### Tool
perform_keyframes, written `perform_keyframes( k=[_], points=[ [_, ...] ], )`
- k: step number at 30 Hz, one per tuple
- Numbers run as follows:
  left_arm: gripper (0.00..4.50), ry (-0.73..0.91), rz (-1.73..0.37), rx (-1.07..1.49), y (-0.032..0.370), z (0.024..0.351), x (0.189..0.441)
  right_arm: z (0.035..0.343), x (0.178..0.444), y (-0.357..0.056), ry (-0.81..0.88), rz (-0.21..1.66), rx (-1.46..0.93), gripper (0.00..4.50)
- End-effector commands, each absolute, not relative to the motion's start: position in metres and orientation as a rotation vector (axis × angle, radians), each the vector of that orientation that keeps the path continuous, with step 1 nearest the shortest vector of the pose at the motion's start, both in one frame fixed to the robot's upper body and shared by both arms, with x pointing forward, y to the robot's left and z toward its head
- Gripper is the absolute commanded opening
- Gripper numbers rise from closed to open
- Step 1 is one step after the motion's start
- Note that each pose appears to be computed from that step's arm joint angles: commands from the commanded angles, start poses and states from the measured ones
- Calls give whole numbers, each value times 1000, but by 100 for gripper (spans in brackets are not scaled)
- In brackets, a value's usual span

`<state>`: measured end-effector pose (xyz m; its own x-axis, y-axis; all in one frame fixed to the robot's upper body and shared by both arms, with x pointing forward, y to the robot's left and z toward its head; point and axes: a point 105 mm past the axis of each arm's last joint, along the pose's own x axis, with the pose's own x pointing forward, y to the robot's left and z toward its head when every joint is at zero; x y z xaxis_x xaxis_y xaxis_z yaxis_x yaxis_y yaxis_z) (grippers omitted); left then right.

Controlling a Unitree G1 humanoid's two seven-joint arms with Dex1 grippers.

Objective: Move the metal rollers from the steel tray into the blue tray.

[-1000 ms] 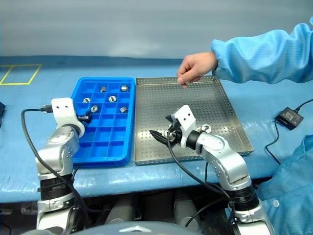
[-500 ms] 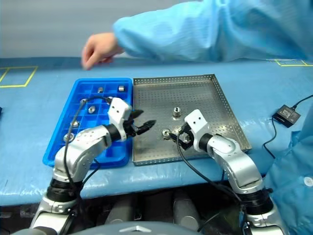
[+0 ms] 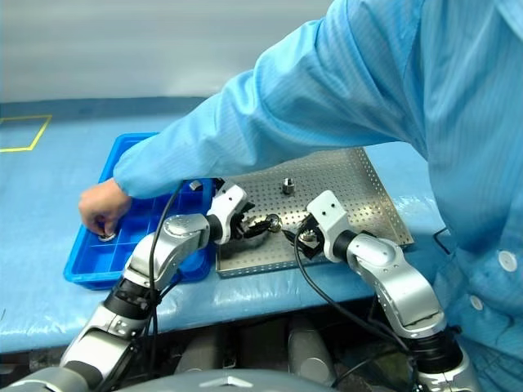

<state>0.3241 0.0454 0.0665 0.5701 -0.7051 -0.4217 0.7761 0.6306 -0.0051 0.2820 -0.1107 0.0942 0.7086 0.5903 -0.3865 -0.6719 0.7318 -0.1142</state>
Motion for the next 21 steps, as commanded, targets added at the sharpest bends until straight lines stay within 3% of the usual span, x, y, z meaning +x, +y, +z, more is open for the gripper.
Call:
perform_keyframes(
  k=[1, 10, 13, 15, 21],
  points=[
    [370, 378, -927, 188, 34, 73, 324, 103, 275, -99, 287, 775, -251, 450],
    [370, 440, -907, 213, 31, 56, 326, 102, 277, -99, 282, 765, -251, 450],
    [315, 435, -894, 199, 31, 57, 328, 102, 277, -98, 278, 763, -250, 450],
    [247, 427, -900, 191, 30, 59, 328, 101, 276, -98, 280, 764, -250, 450],
    [231, 381, -907, 134, 28, 67, 328, 101, 279, -98, 282, 762, -257, 450]
  ],
)
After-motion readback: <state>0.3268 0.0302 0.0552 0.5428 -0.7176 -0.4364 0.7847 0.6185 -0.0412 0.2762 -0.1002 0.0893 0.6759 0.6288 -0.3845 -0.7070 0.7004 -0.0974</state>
